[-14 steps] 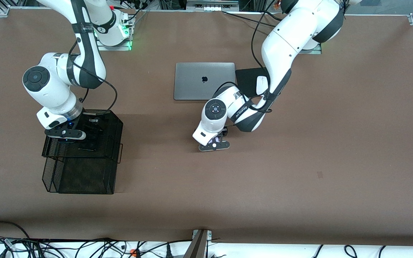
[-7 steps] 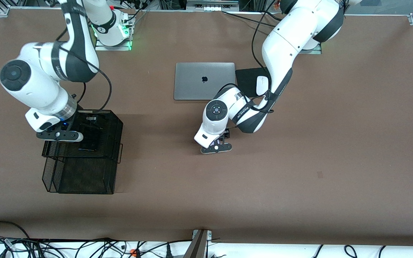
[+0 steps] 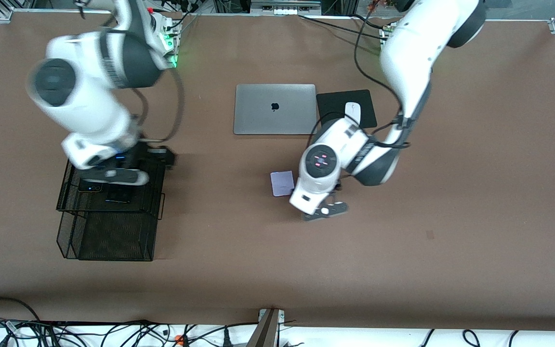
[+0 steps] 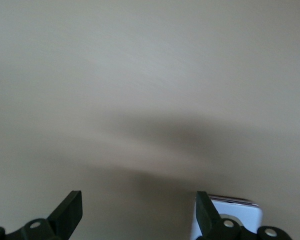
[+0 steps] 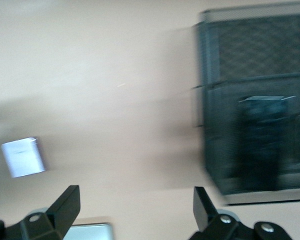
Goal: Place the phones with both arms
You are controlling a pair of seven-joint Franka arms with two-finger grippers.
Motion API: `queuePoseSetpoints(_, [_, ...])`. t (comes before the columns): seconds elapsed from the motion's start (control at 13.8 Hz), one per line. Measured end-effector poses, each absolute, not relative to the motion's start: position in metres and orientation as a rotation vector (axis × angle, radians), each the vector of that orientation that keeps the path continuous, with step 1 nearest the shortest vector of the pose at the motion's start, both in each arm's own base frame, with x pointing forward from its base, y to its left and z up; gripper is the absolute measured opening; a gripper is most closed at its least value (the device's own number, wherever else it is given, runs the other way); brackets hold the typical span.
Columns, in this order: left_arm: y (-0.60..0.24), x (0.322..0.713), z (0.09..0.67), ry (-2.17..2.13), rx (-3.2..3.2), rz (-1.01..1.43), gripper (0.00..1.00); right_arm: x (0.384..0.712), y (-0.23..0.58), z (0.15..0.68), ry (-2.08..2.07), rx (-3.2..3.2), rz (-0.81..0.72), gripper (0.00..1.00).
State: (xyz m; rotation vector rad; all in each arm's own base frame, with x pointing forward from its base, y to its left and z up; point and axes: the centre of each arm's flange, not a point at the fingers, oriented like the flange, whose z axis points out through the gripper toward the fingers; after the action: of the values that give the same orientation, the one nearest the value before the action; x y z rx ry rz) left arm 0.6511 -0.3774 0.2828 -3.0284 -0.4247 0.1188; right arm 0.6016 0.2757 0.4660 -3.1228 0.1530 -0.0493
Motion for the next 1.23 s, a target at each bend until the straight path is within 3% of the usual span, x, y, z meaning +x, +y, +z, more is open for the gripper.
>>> queuePoseSetpoints(0.22, [-0.300,0.677,0.317,-0.405,-2.997,0.184,1.00,0.582,0.399,0.411,0.116,-3.085,-0.166,1.00])
queuePoseSetpoints(0.44, [-0.209,0.693,0.346,-0.358,-2.999,0.214,1.00,0.569,0.472,0.338,0.021,-3.085,-0.212,1.00])
queuePoseSetpoints(0.8, [-0.036,0.681,0.465,-0.310,-3.017,0.188,1.00,0.557,0.512,0.236,-0.085,-3.074,-0.287,1.00])
queuePoseSetpoints(1.23, [-0.018,0.650,0.530,-0.349,-3.064,0.169,1.00,0.543,0.526,0.202,-0.138,-3.086,-0.297,1.00])
